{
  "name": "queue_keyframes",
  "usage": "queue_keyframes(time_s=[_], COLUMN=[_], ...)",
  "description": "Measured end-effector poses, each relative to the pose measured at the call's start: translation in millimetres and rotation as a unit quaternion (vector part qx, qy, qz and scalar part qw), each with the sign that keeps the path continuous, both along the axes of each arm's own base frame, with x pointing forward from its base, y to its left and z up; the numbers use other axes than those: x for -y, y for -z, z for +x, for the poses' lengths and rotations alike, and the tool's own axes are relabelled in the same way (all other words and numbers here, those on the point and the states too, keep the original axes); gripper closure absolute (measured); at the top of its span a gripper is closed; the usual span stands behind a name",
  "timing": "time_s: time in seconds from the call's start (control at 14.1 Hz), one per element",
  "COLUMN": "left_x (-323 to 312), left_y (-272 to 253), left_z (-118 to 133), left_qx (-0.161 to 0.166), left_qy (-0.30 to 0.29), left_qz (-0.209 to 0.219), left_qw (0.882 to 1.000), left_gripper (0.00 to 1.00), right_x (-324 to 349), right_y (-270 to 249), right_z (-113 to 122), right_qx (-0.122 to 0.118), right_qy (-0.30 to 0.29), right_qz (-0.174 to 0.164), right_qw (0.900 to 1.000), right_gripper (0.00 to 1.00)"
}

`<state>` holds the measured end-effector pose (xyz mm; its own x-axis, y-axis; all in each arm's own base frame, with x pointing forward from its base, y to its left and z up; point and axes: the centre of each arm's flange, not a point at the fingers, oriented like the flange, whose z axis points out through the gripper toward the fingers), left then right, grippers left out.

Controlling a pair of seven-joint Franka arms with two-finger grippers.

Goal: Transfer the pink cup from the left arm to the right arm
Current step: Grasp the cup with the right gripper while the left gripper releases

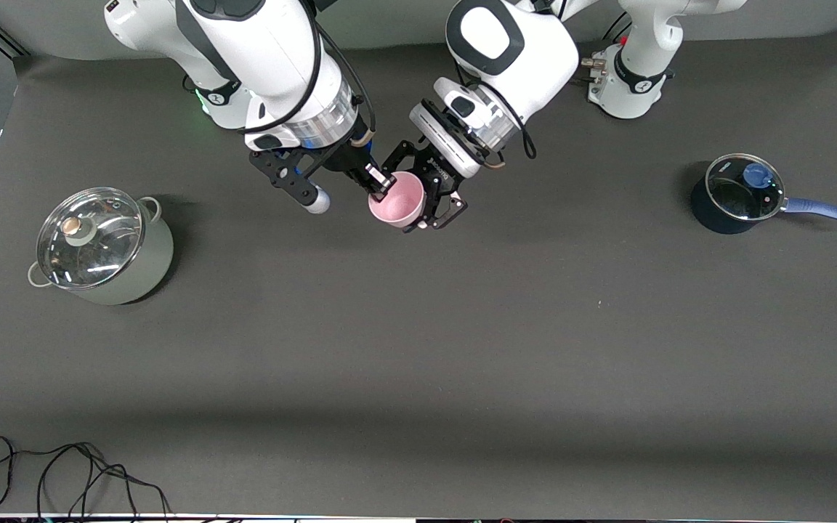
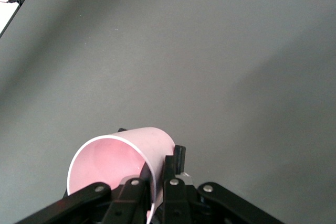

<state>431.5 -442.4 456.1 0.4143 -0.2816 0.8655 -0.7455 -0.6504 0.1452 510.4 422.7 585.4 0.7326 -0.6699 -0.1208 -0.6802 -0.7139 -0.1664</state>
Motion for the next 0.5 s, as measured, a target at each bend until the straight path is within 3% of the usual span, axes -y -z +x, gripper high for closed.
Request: queue_keyframes(time_s=[0.28, 0.5], left_x=[-2.1, -3.3], left_y=[-2.0, -1.4], left_z=[3.0, 4.1], left_qx=[-0.008, -0.013], left_qy=[-0.012, -0.017], left_qz=[-0.008, -0.01], left_qw=[1.0, 1.0], left_gripper=[0.01, 0.0], right_x=[8.3, 11.9], right_y=[-2.1, -7.6], right_z=[7.4, 10.7], right_qx=[0.005, 0.01], right_qy=[0.009, 0.011], right_qz=[0.0, 0.003], right_qw=[1.0, 1.0], right_gripper=[0.95, 0.95])
